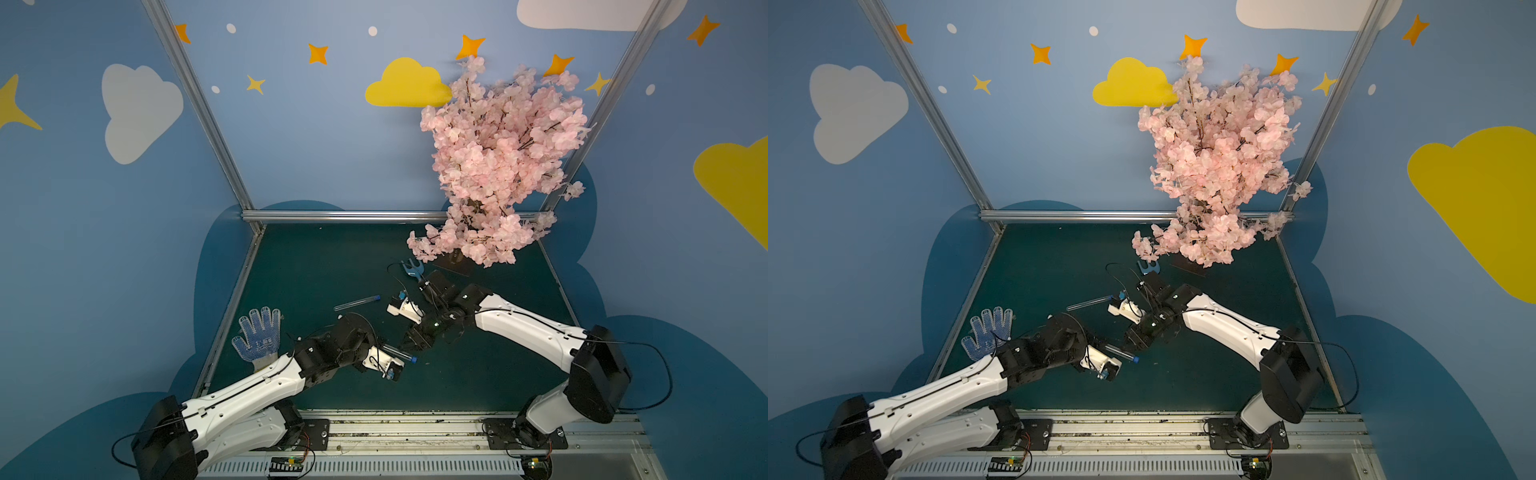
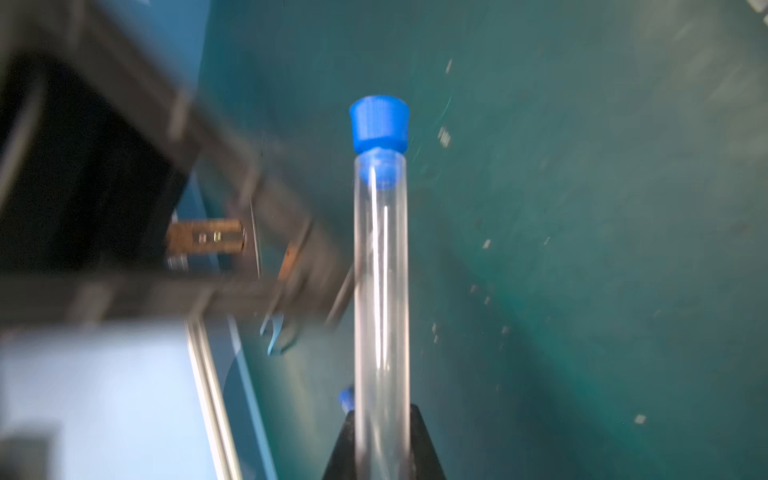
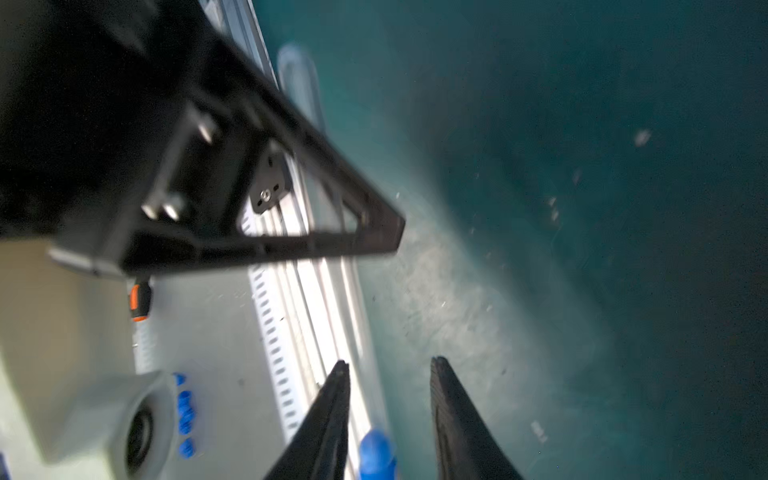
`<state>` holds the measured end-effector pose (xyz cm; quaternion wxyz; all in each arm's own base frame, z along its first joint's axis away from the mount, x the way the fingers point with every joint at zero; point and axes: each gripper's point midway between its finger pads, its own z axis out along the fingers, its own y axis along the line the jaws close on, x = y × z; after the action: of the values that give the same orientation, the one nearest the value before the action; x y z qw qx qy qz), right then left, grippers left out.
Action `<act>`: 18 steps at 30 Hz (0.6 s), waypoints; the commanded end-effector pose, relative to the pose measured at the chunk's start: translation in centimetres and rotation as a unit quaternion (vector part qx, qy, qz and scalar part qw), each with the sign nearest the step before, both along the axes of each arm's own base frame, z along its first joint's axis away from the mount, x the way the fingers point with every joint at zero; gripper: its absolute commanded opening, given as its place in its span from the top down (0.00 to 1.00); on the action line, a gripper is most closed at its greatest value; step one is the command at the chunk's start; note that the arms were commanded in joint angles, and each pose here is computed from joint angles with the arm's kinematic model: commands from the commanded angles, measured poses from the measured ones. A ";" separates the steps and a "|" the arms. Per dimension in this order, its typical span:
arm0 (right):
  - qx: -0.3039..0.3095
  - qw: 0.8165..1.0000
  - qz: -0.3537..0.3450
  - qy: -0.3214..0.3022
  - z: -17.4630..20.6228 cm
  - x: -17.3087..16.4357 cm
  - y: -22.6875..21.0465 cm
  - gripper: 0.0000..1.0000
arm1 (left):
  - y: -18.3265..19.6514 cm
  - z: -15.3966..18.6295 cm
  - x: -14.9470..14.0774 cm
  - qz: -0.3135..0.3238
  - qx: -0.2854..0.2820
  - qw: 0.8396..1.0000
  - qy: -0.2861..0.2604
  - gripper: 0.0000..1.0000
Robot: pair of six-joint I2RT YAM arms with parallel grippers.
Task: Insert stoppers into test tubes
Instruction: Insert the stopper into the test tube.
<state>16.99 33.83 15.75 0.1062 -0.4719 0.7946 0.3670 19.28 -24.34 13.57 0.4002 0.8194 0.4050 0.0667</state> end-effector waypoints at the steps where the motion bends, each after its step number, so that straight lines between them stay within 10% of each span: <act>1: 0.083 0.994 -0.011 -0.076 4.2 2.5 1.8 0.54 | -0.7 -0.3 -1.4 -0.035 -0.017 0.999 0.022 0.98; 11: 0.098 0.984 -0.133 -0.072 6.3 5.8 -2.5 0.44 | -0.2 -0.2 0.2 0.029 -0.063 0.996 0.064 0.98; 18: 0.082 0.952 -0.296 -0.001 5.7 5.7 -8.3 0.51 | 0.2 2.7 3.4 0.149 -0.191 0.961 0.133 0.98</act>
<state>23.09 26.67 22.13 0.2813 -0.2855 0.8369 0.3728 22.03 -23.33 14.38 0.4444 0.7176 0.5361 -0.0122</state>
